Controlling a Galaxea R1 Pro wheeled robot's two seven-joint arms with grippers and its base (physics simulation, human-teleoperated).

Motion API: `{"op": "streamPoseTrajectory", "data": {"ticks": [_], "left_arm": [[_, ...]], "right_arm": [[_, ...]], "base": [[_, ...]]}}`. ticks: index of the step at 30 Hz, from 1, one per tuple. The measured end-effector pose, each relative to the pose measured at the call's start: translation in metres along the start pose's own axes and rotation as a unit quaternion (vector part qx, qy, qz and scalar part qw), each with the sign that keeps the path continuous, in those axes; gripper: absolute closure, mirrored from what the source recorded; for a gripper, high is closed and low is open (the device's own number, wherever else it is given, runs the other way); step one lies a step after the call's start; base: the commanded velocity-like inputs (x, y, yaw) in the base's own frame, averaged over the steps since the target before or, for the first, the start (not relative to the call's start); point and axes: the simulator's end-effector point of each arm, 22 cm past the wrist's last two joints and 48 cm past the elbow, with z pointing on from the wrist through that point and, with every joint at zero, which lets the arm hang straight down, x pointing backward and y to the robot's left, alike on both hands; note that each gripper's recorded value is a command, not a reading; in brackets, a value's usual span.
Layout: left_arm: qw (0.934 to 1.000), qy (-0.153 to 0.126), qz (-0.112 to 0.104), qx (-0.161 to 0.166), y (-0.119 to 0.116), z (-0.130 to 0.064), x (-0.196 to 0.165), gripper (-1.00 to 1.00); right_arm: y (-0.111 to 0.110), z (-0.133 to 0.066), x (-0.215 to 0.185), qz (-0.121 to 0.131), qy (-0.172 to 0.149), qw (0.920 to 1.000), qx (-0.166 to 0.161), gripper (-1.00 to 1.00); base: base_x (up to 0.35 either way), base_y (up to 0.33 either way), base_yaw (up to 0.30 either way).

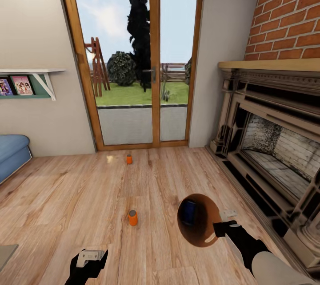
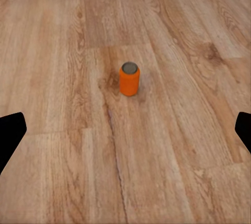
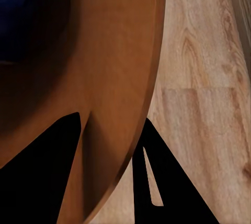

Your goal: Put the three can of soda from the living room inside the tash can in the kitchen.

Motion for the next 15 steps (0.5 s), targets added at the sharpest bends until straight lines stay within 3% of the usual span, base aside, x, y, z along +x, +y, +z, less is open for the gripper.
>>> {"op": "streamPoseTrajectory", "data": {"ticks": [10, 15], "left_arm": [[1.0000, 0.002, 0.000, 0.000, 0.000, 0.000, 0.001, -1.00], [1.0000, 0.003, 0.000, -0.002, 0.001, 0.000, 0.001, -1.00]], "right_arm": [[0.001, 0.000, 0.016, 0.000, 0.008, 1.0000, -0.001, 1.00], [-0.004, 0.000, 0.022, -0.001, 0.012, 0.9999, 0.003, 1.00]], "base": [[0.005, 0.000, 0.000], [0.174, 0.000, 0.000]]}}
